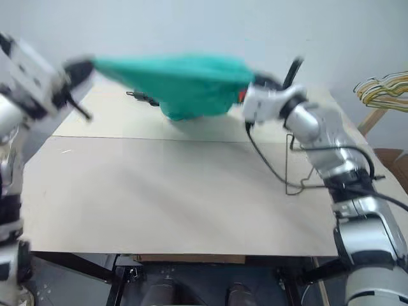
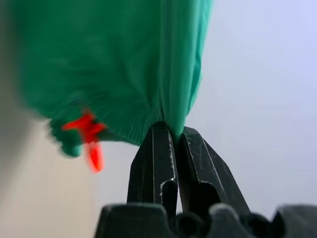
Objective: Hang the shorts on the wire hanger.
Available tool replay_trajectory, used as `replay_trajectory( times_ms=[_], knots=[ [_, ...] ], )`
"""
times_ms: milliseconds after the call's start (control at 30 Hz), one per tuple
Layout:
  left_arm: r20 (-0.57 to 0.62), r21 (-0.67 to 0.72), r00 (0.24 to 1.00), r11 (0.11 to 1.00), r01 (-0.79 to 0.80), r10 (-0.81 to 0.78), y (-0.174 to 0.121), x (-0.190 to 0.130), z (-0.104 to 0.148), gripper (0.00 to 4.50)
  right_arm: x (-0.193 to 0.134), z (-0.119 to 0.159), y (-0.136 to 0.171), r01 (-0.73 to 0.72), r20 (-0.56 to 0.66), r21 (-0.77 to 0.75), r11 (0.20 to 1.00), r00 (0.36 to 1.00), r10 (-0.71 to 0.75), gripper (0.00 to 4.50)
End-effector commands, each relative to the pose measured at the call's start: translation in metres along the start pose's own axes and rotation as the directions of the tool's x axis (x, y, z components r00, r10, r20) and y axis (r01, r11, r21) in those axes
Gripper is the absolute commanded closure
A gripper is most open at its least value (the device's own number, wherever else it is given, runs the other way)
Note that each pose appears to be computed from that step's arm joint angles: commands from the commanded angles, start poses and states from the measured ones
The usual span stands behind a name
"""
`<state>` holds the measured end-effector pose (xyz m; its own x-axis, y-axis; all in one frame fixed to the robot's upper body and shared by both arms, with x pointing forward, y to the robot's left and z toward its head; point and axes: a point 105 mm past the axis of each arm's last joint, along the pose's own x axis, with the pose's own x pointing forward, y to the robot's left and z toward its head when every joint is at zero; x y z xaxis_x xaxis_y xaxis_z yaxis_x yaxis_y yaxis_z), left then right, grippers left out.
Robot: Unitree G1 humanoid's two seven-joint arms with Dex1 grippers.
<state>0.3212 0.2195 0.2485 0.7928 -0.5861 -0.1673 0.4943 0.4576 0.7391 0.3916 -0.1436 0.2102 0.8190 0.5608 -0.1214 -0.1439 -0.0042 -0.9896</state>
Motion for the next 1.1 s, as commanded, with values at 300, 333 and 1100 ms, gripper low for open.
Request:
replay_trajectory(
  times_ms=[300,333,1100],
  knots=[
    [-0.401,-0.142,0.784,0.878,0.457,-0.473,-0.118,-0.042,-0.085,4.44,-0.038,0.037,0.128,-0.563,0.180,-0.054,0.825,0.807,0.563,4.50],
    [-0.404,-0.158,0.764,0.861,0.484,-0.504,-0.123,-0.046,-0.084,4.44,-0.040,0.037,0.127,-0.570,0.180,-0.054,0.820,0.802,0.569,4.50],
    [-0.269,-0.233,0.747,0.794,0.562,-0.608,-0.113,-0.064,-0.040,1.01,-0.086,0.039,0.102,-0.649,0.264,0.242,0.722,0.760,0.594,0.24]
  ],
)
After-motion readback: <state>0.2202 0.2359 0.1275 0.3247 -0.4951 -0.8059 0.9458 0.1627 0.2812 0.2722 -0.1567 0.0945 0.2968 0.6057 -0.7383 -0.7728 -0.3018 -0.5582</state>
